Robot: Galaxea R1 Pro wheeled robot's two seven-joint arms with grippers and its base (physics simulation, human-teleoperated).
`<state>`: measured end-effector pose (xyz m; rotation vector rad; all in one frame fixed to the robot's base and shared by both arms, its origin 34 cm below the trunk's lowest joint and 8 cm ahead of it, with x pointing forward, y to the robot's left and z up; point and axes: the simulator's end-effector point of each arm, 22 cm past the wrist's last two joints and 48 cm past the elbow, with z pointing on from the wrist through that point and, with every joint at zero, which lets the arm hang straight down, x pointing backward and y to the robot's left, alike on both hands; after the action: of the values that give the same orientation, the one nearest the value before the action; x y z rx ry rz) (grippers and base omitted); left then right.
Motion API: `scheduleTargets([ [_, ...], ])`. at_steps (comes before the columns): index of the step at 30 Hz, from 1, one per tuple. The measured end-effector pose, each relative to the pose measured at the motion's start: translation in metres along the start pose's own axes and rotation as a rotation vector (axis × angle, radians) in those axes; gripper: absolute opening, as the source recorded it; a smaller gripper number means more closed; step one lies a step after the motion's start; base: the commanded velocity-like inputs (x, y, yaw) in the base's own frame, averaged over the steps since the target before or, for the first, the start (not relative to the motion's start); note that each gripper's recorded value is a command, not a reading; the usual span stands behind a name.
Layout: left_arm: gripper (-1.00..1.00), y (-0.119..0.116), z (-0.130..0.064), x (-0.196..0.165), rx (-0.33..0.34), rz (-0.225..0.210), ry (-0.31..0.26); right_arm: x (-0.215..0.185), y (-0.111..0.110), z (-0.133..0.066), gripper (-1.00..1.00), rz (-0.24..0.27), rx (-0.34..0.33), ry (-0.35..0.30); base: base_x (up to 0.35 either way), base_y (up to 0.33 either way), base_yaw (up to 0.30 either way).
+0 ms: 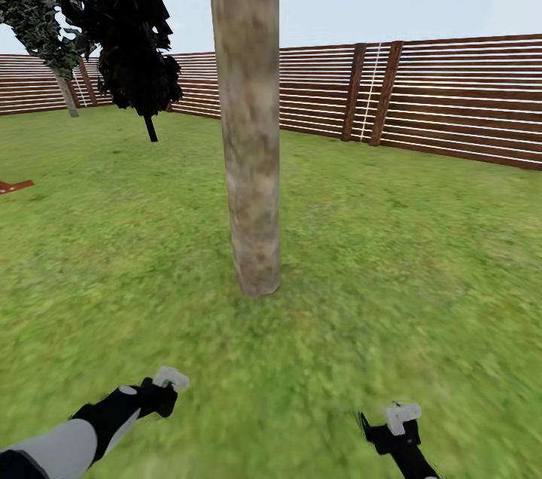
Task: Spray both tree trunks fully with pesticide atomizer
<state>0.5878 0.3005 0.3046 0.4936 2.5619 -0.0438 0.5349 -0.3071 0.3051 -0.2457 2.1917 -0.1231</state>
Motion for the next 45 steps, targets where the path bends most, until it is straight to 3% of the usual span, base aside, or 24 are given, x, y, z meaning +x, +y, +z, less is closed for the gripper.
scheduleTargets([
  [2,-1.00,-0.011,0.003,0.002,0.002,-0.071,0.030,0.002,-0.011,-0.010,1.00,0.037,0.055,-0.046,0.000,0.000,0.000],
  [4,-1.00,-0.024,0.003,0.018,0.021,-0.171,0.118,0.012,-0.023,-0.021,1.00,0.056,0.099,-0.063,0.000,0.000,0.000],
  [6,-1.00,-0.030,0.003,0.018,0.034,-0.200,0.131,0.015,-0.025,-0.023,1.00,0.061,0.106,-0.064,0.000,0.000,0.000],
  [22,-1.00,-0.034,0.003,0.010,0.044,-0.203,0.129,0.018,-0.021,-0.025,1.00,0.072,0.107,-0.061,0.174,-0.154,0.000],
  [28,-1.00,-0.026,0.001,0.013,0.028,-0.203,0.131,0.018,-0.025,-0.025,1.00,0.069,0.111,-0.061,0.224,-0.261,-0.020],
  [35,-1.00,-0.010,0.001,0.016,-0.034,-0.203,0.136,0.018,-0.024,-0.025,1.00,0.070,0.110,-0.062,0.233,-0.177,-0.265],
  [41,-1.00,-0.018,0.002,0.009,-0.021,-0.204,0.131,0.019,-0.022,-0.025,1.00,0.070,0.107,-0.060,0.008,-0.001,-0.053],
  [43,-1.00,-0.019,0.003,0.003,-0.018,-0.208,0.127,0.019,-0.022,-0.025,1.00,0.070,0.106,-0.060,0.001,0.000,-0.004],
  [45,-1.00,-0.015,0.001,-0.008,-0.016,-0.246,0.124,0.019,-0.021,-0.025,1.00,0.069,0.106,-0.060,0.000,0.000,-0.001],
])
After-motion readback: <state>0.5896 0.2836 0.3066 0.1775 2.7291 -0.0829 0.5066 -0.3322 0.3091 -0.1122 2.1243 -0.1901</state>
